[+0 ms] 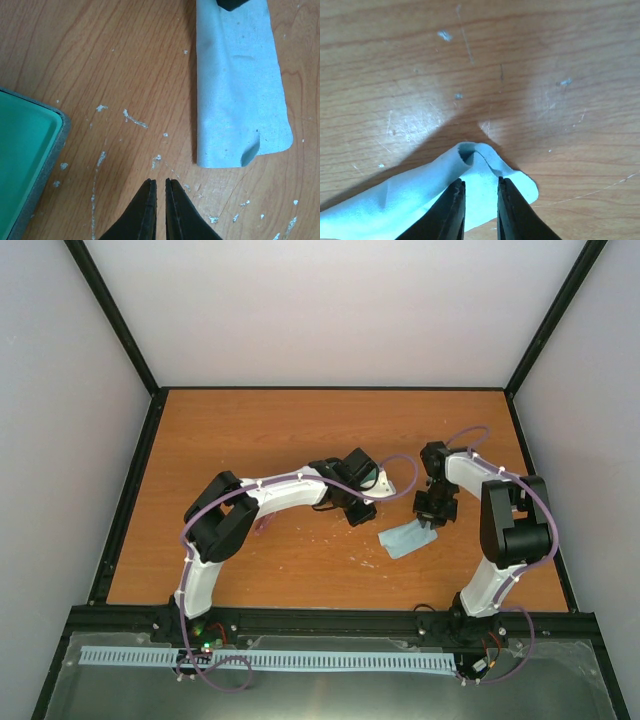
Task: Organize the sunglasses
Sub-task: Adjust the glasses cleaning cloth at the center of the board.
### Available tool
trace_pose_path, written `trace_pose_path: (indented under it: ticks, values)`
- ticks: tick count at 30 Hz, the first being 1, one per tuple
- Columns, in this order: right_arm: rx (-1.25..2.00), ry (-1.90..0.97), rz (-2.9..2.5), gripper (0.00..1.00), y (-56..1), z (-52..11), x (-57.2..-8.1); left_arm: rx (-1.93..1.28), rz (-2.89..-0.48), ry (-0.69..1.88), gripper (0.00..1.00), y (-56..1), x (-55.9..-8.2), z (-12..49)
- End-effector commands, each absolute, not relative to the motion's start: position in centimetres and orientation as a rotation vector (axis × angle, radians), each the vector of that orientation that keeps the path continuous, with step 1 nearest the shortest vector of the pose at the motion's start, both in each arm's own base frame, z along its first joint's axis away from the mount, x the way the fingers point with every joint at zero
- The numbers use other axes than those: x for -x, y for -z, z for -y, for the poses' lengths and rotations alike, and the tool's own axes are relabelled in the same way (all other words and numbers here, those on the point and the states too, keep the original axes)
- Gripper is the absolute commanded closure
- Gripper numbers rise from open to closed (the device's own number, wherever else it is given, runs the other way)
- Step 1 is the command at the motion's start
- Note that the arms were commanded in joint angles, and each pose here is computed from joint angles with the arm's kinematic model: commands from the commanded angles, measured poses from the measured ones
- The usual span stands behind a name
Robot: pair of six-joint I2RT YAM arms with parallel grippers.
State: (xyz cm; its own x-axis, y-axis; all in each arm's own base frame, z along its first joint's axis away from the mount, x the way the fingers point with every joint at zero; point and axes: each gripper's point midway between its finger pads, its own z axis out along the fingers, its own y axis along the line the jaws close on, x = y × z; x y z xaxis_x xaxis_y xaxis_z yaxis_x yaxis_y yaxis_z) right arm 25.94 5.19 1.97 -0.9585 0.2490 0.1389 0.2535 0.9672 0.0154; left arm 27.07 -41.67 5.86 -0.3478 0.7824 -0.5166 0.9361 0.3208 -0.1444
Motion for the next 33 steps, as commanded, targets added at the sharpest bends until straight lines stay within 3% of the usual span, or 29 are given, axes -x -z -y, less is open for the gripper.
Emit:
trace_pose_path:
  ticks: [1,13,23,33]
  values:
    - [0.375,0.024,3.000,0.84,-2.6,-5.1,-26.7,-1.502,-2.178,0.635,0.91,-8.4,-27.6,42.4]
    - [0.355,0.027,2.957,0.84,-1.2,-5.4,-25.9,-1.501,-2.177,0.634,0.91,-8.5,-27.5,42.2]
    - [0.338,0.007,2.944,0.97,-0.9,-5.4,-25.5,-1.500,-2.177,0.636,0.91,-8.5,-27.5,42.3]
    - [0.345,0.009,2.972,0.96,-2.3,-5.4,-25.9,-1.500,-2.176,0.634,0.91,-8.5,-27.5,42.2]
